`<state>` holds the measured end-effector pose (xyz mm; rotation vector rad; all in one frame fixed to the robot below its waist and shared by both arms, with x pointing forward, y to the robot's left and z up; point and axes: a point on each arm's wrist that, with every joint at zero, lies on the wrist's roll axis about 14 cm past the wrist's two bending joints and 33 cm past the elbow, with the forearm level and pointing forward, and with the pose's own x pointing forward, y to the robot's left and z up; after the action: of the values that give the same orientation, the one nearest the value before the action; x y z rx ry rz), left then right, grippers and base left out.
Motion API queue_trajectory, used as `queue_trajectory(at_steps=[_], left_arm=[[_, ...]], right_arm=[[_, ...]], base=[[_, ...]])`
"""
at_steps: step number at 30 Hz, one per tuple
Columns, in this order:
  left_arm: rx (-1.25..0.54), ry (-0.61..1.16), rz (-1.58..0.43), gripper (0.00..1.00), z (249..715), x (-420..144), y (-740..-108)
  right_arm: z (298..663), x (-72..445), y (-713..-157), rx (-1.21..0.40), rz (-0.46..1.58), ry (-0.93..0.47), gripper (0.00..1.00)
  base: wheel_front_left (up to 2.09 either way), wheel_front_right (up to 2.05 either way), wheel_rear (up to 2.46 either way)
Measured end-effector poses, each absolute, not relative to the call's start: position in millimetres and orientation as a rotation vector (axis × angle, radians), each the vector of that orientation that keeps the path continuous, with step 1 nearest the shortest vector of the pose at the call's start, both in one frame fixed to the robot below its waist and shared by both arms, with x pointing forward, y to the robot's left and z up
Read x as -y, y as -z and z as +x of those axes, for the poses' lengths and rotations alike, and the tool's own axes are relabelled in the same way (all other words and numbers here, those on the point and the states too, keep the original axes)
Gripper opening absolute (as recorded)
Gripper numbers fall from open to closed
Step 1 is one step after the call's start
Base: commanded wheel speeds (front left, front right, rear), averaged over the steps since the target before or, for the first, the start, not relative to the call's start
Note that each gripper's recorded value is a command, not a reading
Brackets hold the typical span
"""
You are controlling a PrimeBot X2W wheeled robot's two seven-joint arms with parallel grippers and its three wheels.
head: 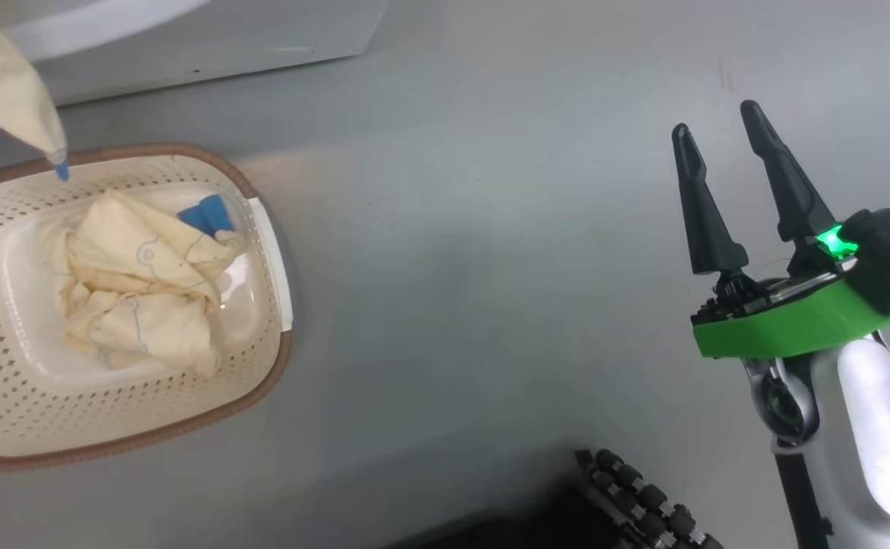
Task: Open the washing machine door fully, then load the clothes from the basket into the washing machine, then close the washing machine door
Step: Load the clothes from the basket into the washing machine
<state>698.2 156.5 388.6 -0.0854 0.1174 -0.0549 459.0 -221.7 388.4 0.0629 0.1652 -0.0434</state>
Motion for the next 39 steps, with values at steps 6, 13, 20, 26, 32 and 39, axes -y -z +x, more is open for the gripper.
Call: queue_trajectory(at_steps=[6,13,20,26,32,39], left_arm=[[-0.059,0.043,-0.093,1.0,655.6,-156.6,-406.0],[-0.002,0.083,-0.071,1.0,596.0,-144.6,-423.3],[-0.013,0.127,-0.084,1.0,545.6,-128.4,-432.3],[-0.004,0.118,-0.098,1.0,510.4,-130.6,-449.7],[-0.001,0.095,-0.101,1.0,484.3,-137.7,-462.1],[0.013,0.07,-0.106,1.0,465.3,-145.4,-475.6]], right_arm=[[464.9,217.0,-402.3,-0.123,0.049,0.026,1.0],[469.3,215.4,-421.1,-0.072,0.039,0.021,1.0],[469.6,209.7,-437.0,-0.035,0.041,0.006,1.0],[461.5,199.4,-451.1,-0.014,0.037,-0.025,1.0],[453.8,193.0,-464.1,-0.002,0.037,-0.044,1.0],[438.8,188.2,-475.0,-0.003,0.036,-0.056,1.0]], base=[[0.0,0.0,0.0],[0.0,0.0,0.0],[0.0,0.0,0.0],[0.0,0.0,0.0],[0.0,0.0,0.0],[0.0,0.0,0.0]])
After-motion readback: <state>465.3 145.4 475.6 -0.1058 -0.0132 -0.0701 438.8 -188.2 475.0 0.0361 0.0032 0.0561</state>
